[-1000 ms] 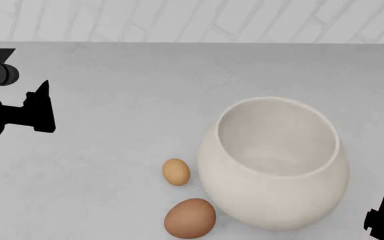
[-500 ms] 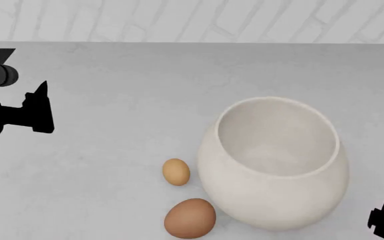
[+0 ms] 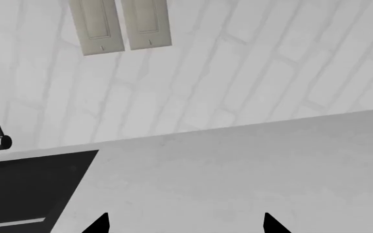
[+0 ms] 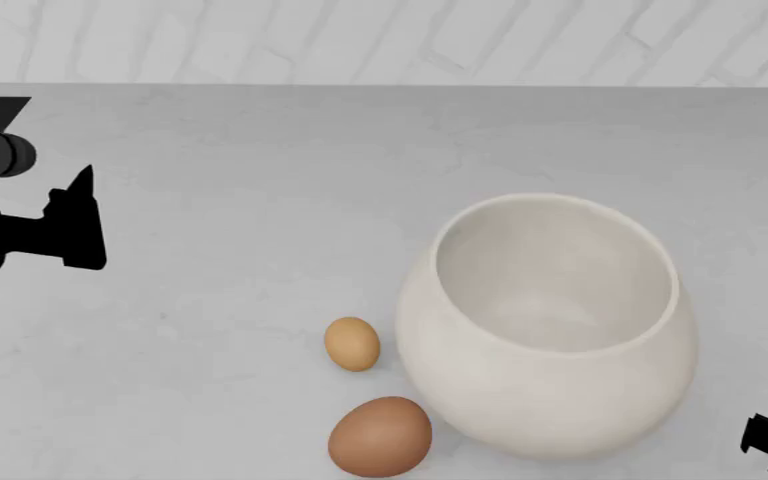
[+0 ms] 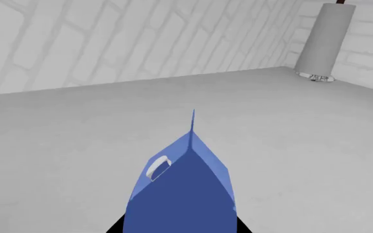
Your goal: Place the eggs and milk next to the bowl.
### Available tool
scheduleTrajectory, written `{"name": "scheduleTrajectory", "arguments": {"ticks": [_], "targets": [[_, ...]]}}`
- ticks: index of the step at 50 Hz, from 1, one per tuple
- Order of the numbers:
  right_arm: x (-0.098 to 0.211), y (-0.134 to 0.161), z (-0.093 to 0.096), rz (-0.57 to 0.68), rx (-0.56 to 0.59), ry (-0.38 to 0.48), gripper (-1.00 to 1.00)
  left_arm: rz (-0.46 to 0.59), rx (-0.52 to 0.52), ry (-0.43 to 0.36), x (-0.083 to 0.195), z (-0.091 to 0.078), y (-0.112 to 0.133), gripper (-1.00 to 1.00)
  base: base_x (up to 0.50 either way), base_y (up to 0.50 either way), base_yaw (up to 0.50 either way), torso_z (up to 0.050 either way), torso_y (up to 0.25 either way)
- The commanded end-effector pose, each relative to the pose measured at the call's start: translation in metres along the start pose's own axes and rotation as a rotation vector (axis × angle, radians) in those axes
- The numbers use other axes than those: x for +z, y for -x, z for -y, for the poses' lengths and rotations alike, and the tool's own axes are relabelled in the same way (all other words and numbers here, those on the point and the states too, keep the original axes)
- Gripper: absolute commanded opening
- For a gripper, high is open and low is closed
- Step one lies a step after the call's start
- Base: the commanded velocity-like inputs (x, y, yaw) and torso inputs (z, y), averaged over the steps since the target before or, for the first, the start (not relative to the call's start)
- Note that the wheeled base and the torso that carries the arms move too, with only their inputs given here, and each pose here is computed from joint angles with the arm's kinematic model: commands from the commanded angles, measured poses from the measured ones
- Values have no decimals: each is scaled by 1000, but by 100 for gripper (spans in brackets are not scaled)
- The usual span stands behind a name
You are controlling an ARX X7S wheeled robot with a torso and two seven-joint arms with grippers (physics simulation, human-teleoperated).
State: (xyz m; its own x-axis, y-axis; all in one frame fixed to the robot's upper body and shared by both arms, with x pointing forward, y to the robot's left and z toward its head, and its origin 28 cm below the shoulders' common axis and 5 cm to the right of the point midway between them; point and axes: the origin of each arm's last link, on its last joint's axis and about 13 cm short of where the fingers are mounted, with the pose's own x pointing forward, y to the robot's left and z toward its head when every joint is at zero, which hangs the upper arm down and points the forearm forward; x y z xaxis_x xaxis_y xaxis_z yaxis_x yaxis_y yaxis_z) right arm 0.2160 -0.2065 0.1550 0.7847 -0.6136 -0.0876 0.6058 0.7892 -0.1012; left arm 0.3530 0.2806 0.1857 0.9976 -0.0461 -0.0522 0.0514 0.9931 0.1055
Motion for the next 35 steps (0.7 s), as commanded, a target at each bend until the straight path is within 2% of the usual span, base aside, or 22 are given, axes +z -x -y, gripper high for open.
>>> {"name": "scheduleTrajectory", "arguments": {"ticks": [1, 22, 24, 35], "targets": [[-1, -1, 2, 0, -7, 12, -100, 0, -1, -2, 0, 1, 0, 100, 0, -3, 0, 0, 0], [9, 13, 23, 88, 130, -15, -100, 0, -23, -4, -1, 7, -1, 100, 0, 0, 0, 0, 0], [9, 14, 24, 86, 141, 2, -100, -2, -25, -7, -2, 7, -1, 100, 0, 0, 0, 0, 0], [14, 17, 27, 113, 211, -24, -100, -1, -27, -13, -2, 7, -2, 100, 0, 0, 0, 0, 0]]}}
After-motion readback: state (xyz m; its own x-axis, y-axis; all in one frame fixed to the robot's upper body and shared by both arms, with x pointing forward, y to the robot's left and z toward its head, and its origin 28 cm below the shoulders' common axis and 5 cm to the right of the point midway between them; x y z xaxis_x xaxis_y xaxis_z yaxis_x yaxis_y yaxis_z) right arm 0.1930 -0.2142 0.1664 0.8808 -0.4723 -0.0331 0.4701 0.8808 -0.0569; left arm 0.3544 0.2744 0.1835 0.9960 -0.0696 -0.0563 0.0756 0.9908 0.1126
